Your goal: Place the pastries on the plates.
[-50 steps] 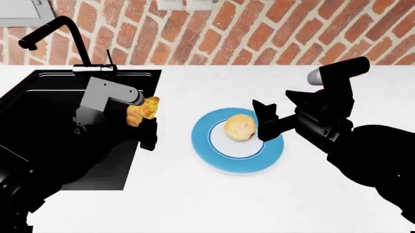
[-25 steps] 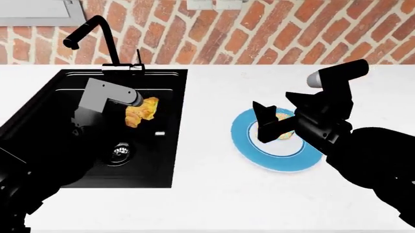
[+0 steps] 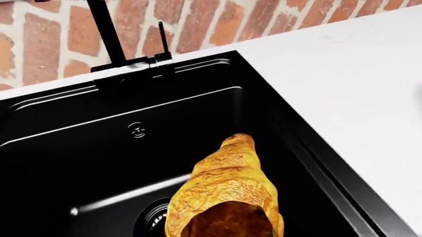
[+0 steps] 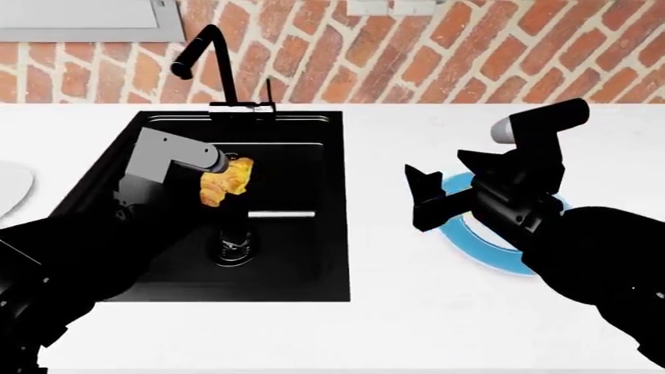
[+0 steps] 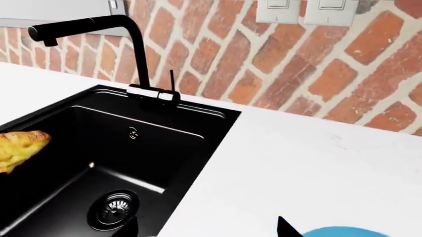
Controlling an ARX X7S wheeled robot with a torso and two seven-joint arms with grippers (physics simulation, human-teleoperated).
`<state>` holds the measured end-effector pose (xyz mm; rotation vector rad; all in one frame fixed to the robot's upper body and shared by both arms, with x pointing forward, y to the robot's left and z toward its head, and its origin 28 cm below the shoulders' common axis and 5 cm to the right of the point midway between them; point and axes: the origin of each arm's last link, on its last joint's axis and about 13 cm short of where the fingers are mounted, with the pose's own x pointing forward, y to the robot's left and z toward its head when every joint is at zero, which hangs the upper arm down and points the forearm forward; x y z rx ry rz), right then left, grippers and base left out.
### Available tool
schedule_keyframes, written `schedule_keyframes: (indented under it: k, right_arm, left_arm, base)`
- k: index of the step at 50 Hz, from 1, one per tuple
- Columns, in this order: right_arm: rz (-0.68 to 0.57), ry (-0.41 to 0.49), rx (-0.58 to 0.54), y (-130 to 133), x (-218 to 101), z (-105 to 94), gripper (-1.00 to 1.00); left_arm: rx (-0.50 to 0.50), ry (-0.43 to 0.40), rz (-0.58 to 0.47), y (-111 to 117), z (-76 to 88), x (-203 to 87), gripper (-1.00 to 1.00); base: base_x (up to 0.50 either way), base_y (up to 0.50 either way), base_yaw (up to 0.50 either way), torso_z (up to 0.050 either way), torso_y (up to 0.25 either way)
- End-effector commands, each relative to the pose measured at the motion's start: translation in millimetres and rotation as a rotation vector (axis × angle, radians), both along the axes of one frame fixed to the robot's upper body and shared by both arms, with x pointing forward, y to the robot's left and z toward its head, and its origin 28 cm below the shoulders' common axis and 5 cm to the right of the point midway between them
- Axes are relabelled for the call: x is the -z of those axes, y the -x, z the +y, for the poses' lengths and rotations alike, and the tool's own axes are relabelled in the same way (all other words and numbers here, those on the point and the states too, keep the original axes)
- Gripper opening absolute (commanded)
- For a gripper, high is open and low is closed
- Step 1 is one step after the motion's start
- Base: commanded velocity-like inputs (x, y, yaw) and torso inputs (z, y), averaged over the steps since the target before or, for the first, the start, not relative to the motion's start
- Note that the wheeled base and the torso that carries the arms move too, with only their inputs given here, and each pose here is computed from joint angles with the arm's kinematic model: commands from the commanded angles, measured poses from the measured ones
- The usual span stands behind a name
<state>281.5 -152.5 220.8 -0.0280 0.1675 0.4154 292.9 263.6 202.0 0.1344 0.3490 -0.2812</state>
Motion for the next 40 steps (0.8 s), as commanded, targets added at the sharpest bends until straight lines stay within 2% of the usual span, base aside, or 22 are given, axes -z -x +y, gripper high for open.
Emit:
schedule_keyframes:
  k: [1, 40]
  right_arm:
    - [0.004, -0.003, 0.001, 0.4, 1.1, -0.3, 1.00]
    - [0.003, -0.011, 0.008, -0.9, 8.3, 0.1, 1.00]
  left_arm:
    - [-0.007, 0.002, -0.003, 0.0, -0.5, -0.7, -1.00]
    - [-0.011, 0.009, -0.008, 0.6, 1.0, -1.2, -1.00]
  base:
    - [0.00, 0.31, 0.00, 0.000, 0.000]
    - [0.00, 0.30, 0.00, 0.000, 0.000]
